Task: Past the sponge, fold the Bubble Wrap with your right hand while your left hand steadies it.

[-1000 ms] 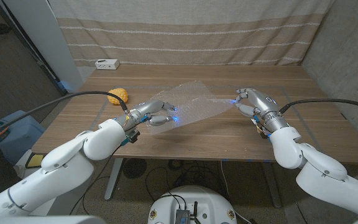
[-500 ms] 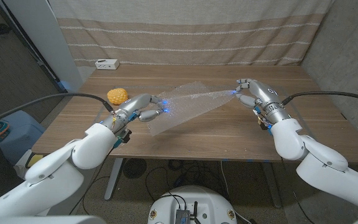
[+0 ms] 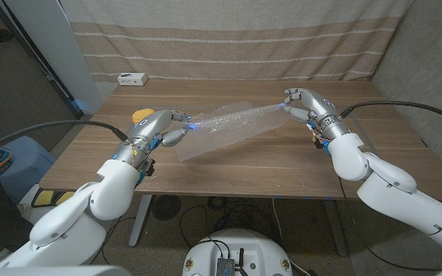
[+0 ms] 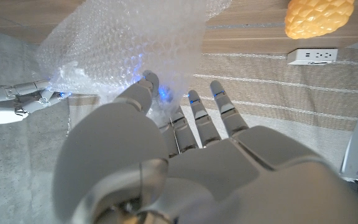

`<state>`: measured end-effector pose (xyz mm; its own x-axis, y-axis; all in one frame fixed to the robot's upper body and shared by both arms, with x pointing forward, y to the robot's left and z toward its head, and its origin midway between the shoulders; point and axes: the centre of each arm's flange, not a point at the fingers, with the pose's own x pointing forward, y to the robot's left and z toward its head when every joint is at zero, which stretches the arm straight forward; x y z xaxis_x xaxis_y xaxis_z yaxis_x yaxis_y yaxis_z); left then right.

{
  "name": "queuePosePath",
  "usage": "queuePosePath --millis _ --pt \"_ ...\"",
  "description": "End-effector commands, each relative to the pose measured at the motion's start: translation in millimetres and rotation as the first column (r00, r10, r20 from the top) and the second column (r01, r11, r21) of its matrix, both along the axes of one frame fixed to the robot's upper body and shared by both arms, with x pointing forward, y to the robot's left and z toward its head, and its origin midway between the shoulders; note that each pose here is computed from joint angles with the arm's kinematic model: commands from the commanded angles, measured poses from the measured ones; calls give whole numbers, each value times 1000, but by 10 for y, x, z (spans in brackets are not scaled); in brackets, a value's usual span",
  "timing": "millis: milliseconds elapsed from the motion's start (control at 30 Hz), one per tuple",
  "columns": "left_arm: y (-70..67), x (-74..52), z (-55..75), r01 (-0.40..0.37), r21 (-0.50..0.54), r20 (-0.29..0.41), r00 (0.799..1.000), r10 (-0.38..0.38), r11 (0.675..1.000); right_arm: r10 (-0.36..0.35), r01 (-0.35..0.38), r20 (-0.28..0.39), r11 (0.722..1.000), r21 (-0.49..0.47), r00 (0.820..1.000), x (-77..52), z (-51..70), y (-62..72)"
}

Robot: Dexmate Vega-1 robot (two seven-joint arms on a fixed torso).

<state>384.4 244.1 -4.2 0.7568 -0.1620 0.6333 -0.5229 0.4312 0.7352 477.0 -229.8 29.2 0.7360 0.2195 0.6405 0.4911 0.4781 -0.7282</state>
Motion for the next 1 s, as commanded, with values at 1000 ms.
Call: queuePosePath --millis 1000 --pt "140 955 447 -166 -43 52 984 168 985 61 -61 21 998 23 998 1293 801 276"
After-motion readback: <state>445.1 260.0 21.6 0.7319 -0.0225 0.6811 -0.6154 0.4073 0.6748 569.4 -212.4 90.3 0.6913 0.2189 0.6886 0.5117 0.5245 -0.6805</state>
